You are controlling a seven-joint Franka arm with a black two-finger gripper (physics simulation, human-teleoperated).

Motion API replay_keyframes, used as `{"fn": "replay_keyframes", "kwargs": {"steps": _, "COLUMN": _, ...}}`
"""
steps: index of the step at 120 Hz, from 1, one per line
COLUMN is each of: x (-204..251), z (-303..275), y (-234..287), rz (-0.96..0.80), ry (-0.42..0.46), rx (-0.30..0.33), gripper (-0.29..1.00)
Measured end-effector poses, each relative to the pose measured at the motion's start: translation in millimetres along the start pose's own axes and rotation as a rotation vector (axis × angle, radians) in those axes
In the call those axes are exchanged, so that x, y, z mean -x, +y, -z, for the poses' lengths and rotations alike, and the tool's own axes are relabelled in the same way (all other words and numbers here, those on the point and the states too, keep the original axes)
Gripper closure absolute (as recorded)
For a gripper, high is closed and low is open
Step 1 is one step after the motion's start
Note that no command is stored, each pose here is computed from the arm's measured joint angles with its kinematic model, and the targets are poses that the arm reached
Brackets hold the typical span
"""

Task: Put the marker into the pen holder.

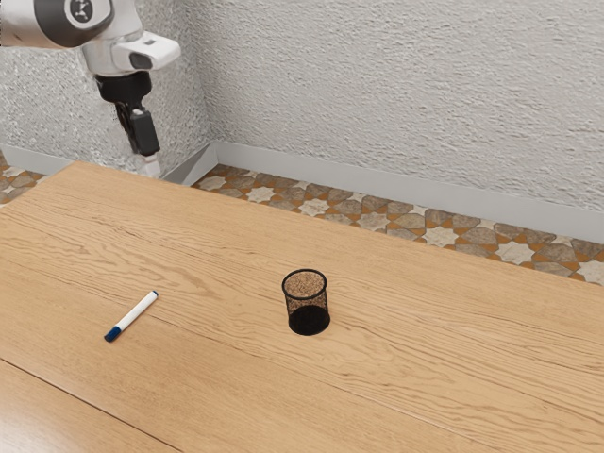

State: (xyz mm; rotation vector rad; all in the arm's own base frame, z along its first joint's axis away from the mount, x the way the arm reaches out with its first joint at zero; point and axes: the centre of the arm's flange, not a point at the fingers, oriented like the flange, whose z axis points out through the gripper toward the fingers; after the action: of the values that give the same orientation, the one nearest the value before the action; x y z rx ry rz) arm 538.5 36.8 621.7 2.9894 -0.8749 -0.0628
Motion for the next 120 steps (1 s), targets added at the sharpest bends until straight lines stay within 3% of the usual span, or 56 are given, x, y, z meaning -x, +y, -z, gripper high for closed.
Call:
{"fn": "replay_keyframes", "kwargs": {"steps": 22, "x": -20.3, "z": 2.5, "y": 28.6, "rz": -0.123, "ry": 0.019, "rx": -0.014, "gripper": 0.0}}
{"fn": "replay_keyframes", "kwargs": {"steps": 33, "x": -8.1, "z": -16.6, "y": 40.8, "rz": -0.144, "ry": -0.013, "rx": 0.011, "gripper": 0.0}}
{"fn": "replay_keyframes", "kwargs": {"steps": 48, "x": 30.6, "z": -69.6, "y": 7.0, "rz": -0.06, "ry": -0.066, "rx": 0.058, "gripper": 0.0}}
{"fn": "replay_keyframes", "kwargs": {"steps": 79, "x": 54.7, "z": -169.5, "y": -36.4, "rz": 0.095, "ry": -0.127, "rx": 0.1, "gripper": 0.0}}
{"fn": "replay_keyframes", "kwargs": {"steps": 120, "x": 62.4, "z": -253.8, "y": -96.2, "rz": 0.236, "ry": -0.06, "rx": 0.025, "gripper": 0.01}}
